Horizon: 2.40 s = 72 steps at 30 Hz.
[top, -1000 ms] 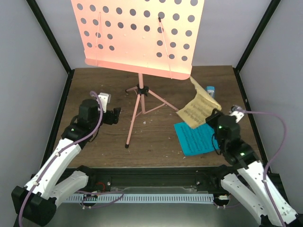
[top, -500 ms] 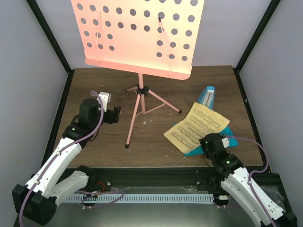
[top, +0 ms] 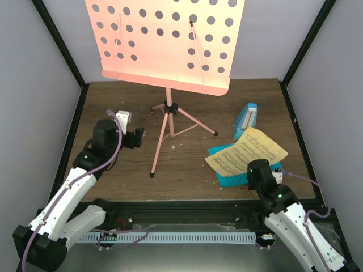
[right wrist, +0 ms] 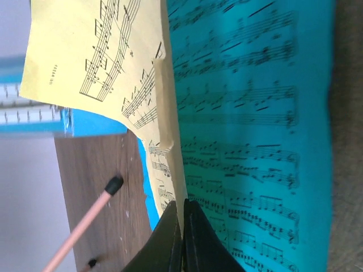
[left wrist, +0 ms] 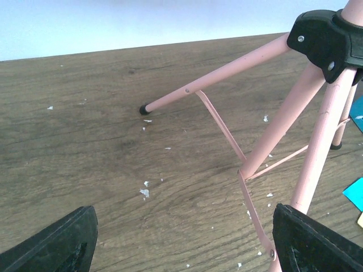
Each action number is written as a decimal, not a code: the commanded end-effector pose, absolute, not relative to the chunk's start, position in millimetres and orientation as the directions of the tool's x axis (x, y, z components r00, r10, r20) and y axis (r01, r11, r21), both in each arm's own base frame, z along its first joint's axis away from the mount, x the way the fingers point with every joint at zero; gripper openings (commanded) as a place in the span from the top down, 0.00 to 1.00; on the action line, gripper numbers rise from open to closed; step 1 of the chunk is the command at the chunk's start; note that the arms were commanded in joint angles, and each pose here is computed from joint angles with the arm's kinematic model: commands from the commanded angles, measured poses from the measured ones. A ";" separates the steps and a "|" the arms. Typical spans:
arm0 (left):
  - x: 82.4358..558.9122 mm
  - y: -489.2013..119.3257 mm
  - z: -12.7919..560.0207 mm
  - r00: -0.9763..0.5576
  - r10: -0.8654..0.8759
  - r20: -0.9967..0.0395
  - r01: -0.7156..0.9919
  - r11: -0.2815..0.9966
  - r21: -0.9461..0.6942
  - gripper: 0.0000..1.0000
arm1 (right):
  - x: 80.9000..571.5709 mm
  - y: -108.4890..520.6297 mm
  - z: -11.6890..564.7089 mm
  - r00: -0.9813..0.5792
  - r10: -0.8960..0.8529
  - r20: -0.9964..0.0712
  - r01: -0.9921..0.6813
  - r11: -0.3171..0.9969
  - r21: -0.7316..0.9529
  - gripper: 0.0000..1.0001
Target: Pack up the instrument practice props
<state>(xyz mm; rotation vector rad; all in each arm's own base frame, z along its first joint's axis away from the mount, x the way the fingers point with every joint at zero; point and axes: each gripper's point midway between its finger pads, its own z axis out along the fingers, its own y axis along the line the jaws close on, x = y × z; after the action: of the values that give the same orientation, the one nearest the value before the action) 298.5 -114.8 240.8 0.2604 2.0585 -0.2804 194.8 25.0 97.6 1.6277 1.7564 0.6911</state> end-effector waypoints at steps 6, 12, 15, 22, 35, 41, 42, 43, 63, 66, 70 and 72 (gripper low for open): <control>297.2 -113.2 243.8 -0.459 0.063 -0.886 0.300 0.950 -0.089 0.14 | 176.1 -9.6 93.3 0.213 0.973 -0.091 0.685 -0.083 0.724 0.99; 295.5 -108.4 245.2 -0.449 0.060 -0.892 0.284 0.956 -0.078 0.14 | 191.7 -5.4 90.1 0.177 0.975 -0.137 0.668 -0.017 0.744 0.99; 296.8 -108.4 244.1 -0.452 0.065 -0.889 0.282 0.957 -0.073 0.14 | 201.8 -5.6 96.4 0.146 0.967 -0.210 0.660 0.063 0.749 0.99; 294.7 -108.3 243.1 -0.453 0.066 -0.889 0.286 0.955 -0.075 0.14 | 223.5 4.9 96.1 0.051 0.949 -0.311 0.658 0.202 0.725 0.99; 298.2 -107.3 235.3 -0.474 0.078 -0.877 0.275 0.959 -0.063 0.14 | 220.1 11.2 74.5 0.010 0.958 -0.288 0.677 0.206 0.707 0.67; 299.1 -105.3 234.5 -0.476 0.079 -0.876 0.265 0.963 -0.057 0.14 | 211.7 -2.0 87.2 0.049 0.944 -0.325 0.672 0.210 0.710 0.42; 299.2 -105.3 234.2 -0.477 0.080 -0.875 0.265 0.963 -0.056 0.14 | 210.8 -4.7 91.2 0.061 0.941 -0.332 0.669 0.208 0.713 0.39; 299.1 -105.2 234.0 -0.477 0.080 -0.875 0.264 0.963 -0.056 0.14 | 209.7 -7.3 95.3 0.070 0.938 -0.340 0.668 0.210 0.714 0.37; 300.0 -107.7 233.6 -0.478 0.079 -0.875 0.273 0.960 -0.063 0.13 | 221.2 -15.1 179.3 -0.003 0.826 -0.564 0.553 0.472 0.687 0.11; 299.8 -107.9 232.5 -0.481 0.079 -0.873 0.274 0.960 -0.064 0.13 | 237.8 8.7 184.3 -0.132 0.765 -0.630 0.444 0.614 0.653 0.06; 297.8 -117.2 232.5 -0.484 0.073 -0.872 0.315 0.944 -0.096 0.12 | 257.4 46.1 192.8 -0.305 0.657 -0.690 0.291 0.754 0.589 0.02; 295.9 -126.1 230.3 -0.497 0.066 -0.865 0.351 0.927 -0.131 0.12 | 268.2 65.4 200.7 -0.376 0.588 -0.716 0.209 0.807 0.553 0.00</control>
<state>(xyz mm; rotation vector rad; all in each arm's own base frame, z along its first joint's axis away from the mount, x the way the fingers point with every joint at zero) 297.8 -112.5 234.9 0.2615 2.0688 -0.2629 245.4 26.1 173.4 0.9198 1.8701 0.3906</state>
